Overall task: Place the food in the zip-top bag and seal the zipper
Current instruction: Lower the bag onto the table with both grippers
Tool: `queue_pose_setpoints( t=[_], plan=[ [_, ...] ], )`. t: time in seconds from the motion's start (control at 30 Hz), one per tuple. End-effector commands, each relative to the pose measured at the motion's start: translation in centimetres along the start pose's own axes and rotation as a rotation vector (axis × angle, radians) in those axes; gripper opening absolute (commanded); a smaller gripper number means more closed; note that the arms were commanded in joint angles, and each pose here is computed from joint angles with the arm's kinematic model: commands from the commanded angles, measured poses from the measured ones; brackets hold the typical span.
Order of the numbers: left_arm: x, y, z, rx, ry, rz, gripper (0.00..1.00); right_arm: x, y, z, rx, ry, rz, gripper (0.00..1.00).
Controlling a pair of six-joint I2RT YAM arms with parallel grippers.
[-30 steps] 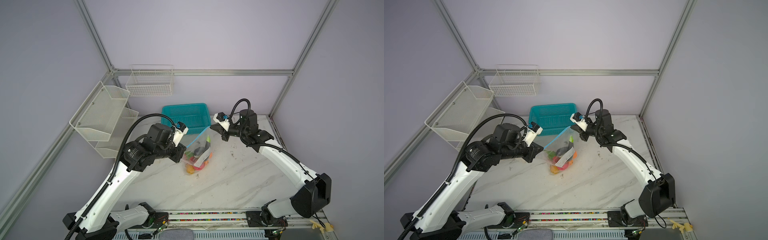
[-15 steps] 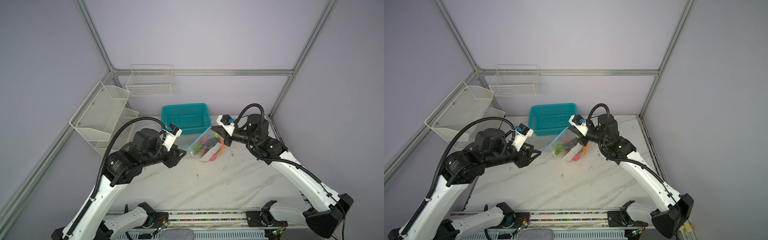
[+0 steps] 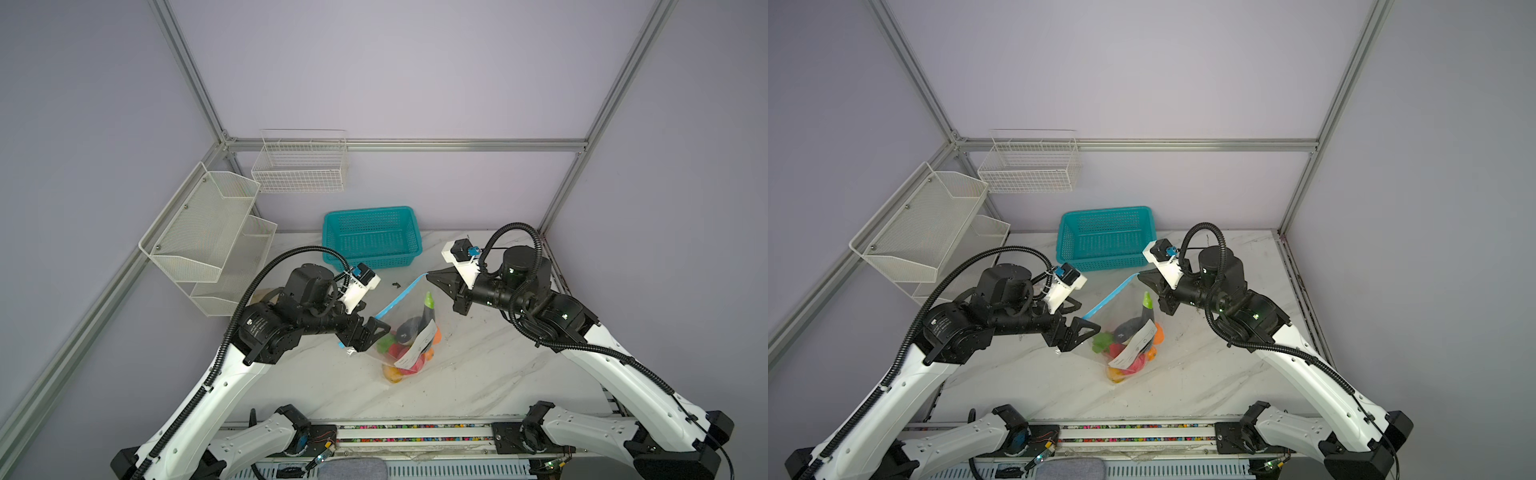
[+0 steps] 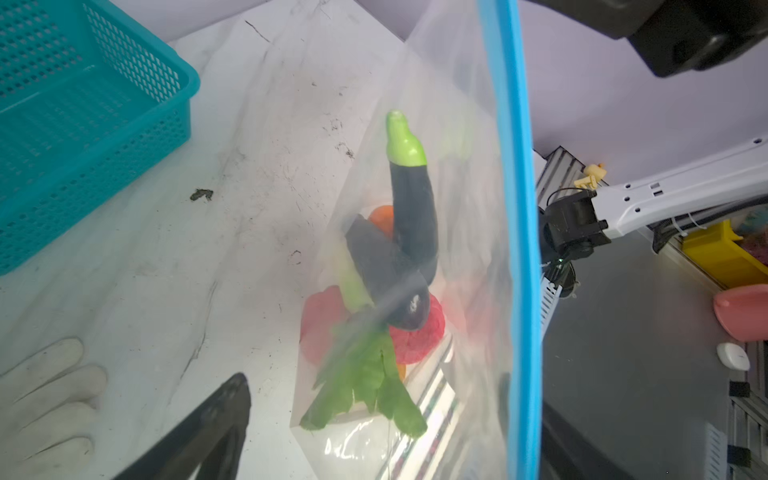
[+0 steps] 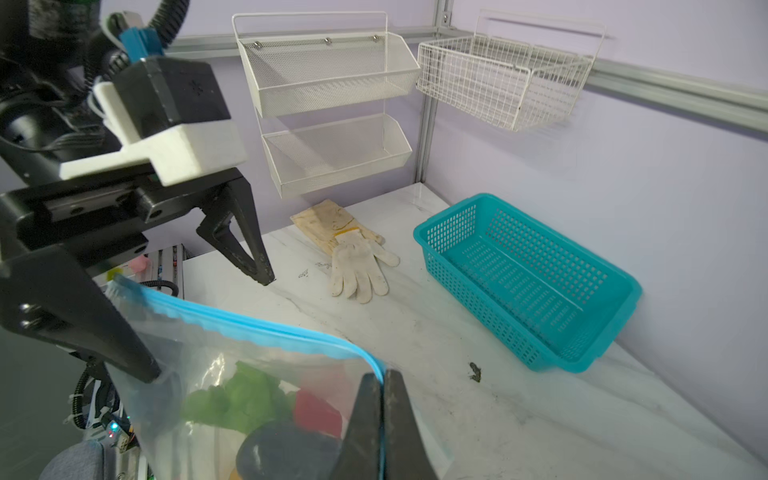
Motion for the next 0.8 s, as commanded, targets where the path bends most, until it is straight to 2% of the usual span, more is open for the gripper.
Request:
queue_pose_setpoints(
  t=[0.0,0.1,0.2,0.37,0.47,0.53,0.77],
  plan=[
    [-1.3,-0.5,0.5,0.005,-0.029,0.085,0.91,-2.0,-1.0,3.3,-0.126,0.064,0.039,0.00],
    [-3.5,0.0,1.4,0.049,0.006,0.119,0.82,-4.1,-1.3,5.2,-0.161,0.090,0.020,0.00],
    [-5.6,0.9,2.2,0.073,0.057,0.108,0.75,-6.1,-1.9,5.8,-0.137,0.112,0.011,0.00],
    [-7.2,3.5,3.3,0.054,0.141,-0.049,0.75,-8.9,-3.0,6.2,-0.080,0.146,0.023,0.00],
    [-7.8,5.1,3.7,0.053,0.184,-0.156,0.69,-11.1,-3.8,7.2,-0.065,0.183,0.025,0.00],
    [-8.2,6.2,4.0,0.056,0.214,-0.227,0.60,-12.4,-4.3,7.6,-0.058,0.199,0.023,0.00],
    [-9.8,10.3,6.4,0.126,0.362,-0.463,0.18,-17.0,-5.7,8.5,-0.044,0.240,0.011,0.00]
  ],
)
Point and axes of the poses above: each gripper's point midway between its finger pads, its own x axis back along the fingers, its own y axis along the line the jaws close on, z = x × y, the point moved 5 cm from there along x, back along the fingers, and after that the axes turned 2 degrees about -x, right-handed, at the moved point
